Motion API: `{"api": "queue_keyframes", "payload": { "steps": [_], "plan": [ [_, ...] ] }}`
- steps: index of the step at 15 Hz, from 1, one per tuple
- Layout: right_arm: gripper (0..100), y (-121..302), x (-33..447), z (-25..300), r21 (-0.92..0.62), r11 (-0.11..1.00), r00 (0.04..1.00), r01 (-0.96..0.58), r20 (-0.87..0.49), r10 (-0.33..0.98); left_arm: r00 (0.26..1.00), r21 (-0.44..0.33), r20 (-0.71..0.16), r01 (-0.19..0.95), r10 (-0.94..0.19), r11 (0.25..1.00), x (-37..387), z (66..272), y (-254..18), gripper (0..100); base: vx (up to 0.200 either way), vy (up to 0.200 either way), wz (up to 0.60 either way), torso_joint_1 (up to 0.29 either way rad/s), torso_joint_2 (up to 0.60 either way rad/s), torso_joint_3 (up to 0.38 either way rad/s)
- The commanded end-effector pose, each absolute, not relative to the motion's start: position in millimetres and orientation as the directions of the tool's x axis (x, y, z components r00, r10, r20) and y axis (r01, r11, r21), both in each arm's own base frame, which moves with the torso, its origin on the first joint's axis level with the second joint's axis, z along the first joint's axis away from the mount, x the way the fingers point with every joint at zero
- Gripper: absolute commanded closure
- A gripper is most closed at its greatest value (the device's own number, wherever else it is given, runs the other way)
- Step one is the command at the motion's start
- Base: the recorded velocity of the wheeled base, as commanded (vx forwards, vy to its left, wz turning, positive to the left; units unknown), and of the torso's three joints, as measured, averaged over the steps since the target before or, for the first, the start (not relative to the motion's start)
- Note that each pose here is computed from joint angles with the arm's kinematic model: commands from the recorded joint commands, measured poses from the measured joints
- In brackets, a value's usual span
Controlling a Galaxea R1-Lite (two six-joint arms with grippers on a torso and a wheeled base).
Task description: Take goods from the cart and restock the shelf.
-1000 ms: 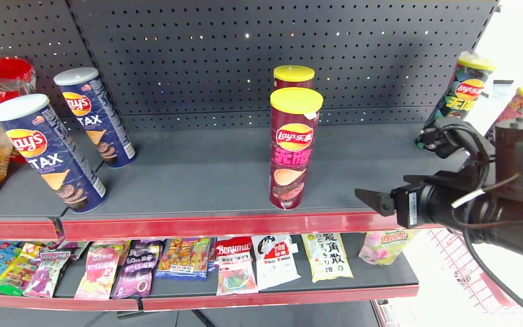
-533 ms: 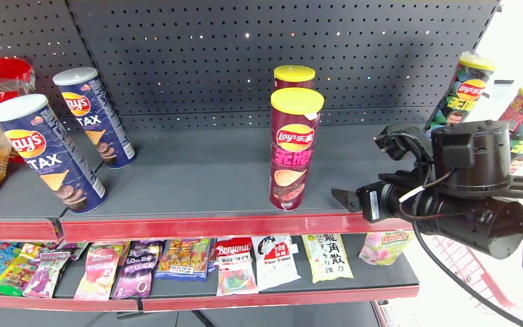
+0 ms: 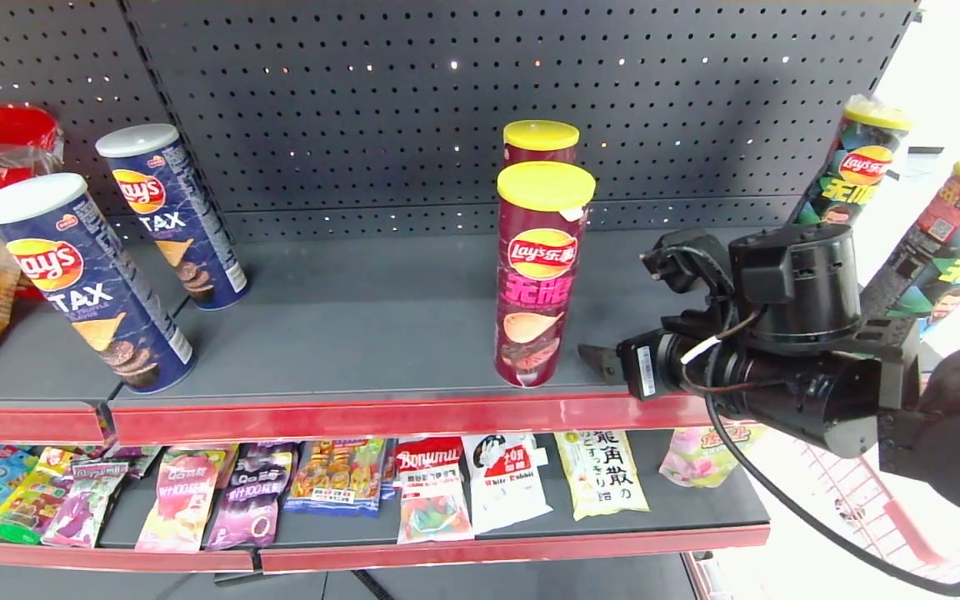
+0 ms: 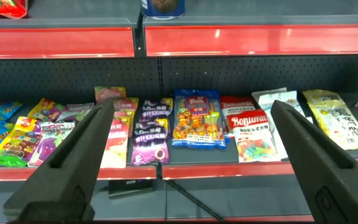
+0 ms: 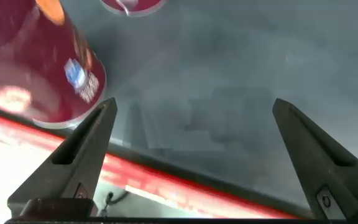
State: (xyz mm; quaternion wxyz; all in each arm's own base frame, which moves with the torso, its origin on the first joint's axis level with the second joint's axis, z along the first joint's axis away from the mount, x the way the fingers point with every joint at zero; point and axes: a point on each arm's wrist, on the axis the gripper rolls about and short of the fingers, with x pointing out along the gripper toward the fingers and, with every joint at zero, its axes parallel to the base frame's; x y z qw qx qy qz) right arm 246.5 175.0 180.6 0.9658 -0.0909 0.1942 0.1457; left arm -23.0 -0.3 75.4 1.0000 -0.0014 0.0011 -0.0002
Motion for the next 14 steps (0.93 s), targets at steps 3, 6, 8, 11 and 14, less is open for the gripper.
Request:
{"api": "queue_keyframes", "payload": {
  "steps": [3, 6, 8, 11, 14],
  "plan": [
    [0, 182, 254, 176, -0.121, 0.940, 0.879, -0.319, -0.407, 0.246, 1.000, -0.003, -0.003, 0.000, 0.000, 1.000, -23, 75, 0, 0, 0.000, 0.000, 0.00, 0.000, 0.00, 0.000],
    [0, 185, 259, 177, -0.118, 0.940, 0.882, -0.319, -0.401, 0.248, 1.000, -0.003, -0.003, 0.000, 0.000, 1.000, -23, 75, 0, 0, 0.000, 0.000, 0.00, 0.000, 0.00, 0.000],
    [0, 189, 261, 182, -0.117, 0.939, 0.886, -0.324, -0.386, 0.258, 1.000, -0.003, -0.003, 0.000, 0.000, 1.000, -23, 75, 0, 0, 0.000, 0.000, 0.00, 0.000, 0.00, 0.000],
    [0, 192, 262, 180, -0.119, 0.937, 0.883, -0.329, -0.390, 0.261, 1.000, -0.003, -0.003, 0.000, 0.000, 1.000, -23, 75, 0, 0, 0.000, 0.000, 0.00, 0.000, 0.00, 0.000],
    [0, 193, 263, 179, -0.119, 0.937, 0.883, -0.329, -0.392, 0.260, 1.000, -0.003, -0.003, 0.002, -0.002, 1.000, -23, 75, 0, 0, 0.000, 0.000, 0.00, 0.000, 0.00, 0.000]
  ]
}}
